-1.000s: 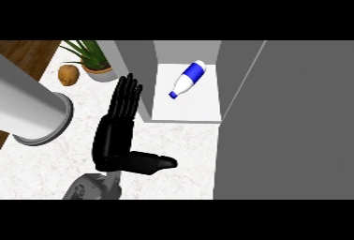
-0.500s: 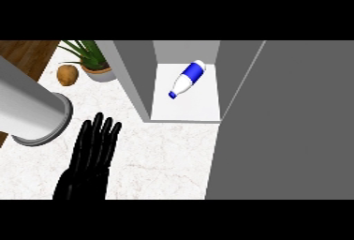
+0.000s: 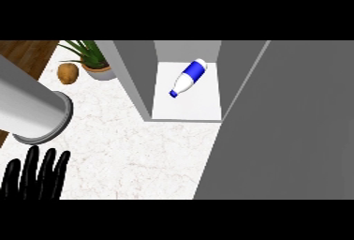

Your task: Pick up the bottled water, place it into the cabinet and close the cabinet

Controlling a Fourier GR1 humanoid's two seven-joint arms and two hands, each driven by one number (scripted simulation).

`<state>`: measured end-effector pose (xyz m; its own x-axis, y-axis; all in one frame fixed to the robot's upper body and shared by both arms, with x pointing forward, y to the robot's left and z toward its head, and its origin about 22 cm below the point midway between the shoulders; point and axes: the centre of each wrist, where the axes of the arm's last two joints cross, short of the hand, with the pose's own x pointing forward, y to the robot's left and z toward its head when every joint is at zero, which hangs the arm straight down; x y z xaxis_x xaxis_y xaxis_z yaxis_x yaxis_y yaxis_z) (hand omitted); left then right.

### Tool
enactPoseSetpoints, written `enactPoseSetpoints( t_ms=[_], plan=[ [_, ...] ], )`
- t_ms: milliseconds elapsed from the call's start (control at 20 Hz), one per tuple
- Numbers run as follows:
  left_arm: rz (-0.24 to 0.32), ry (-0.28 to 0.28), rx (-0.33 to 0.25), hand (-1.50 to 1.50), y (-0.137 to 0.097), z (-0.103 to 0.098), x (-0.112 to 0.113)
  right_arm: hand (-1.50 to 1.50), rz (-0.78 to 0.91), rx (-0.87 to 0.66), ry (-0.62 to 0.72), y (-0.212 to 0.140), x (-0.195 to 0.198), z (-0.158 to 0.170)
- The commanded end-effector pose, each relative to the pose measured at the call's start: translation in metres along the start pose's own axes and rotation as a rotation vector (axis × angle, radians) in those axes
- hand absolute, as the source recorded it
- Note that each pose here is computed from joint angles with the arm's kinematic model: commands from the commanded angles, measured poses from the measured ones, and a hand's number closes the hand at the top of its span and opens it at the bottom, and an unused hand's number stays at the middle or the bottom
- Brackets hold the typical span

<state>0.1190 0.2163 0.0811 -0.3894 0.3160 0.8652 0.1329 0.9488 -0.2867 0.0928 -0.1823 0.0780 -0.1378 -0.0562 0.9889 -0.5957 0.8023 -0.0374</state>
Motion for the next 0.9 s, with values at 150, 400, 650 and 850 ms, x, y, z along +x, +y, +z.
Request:
enactPoseSetpoints(
  t_ms=[150, 400, 650, 850],
  plan=[
    [0.01, -0.006, 0.012, -1.5, 0.023, 0.03, 0.031, 1.5, 0.002, 0.151, -0.074, 0.043, 0.024, -0.019],
    [0.007, -0.011, 0.023, -1.5, 0.043, 0.031, 0.049, 1.5, 0.011, 0.178, -0.051, 0.049, 0.028, -0.038],
    [0.001, -0.004, 0.033, -1.5, 0.059, 0.051, 0.048, 1.5, -0.06, 0.162, -0.047, 0.055, 0.025, -0.064],
    [0.006, -0.019, 0.02, -1.5, 0.072, 0.051, 0.057, 1.5, -0.1, 0.155, -0.033, 0.06, 0.034, -0.083]
  ],
)
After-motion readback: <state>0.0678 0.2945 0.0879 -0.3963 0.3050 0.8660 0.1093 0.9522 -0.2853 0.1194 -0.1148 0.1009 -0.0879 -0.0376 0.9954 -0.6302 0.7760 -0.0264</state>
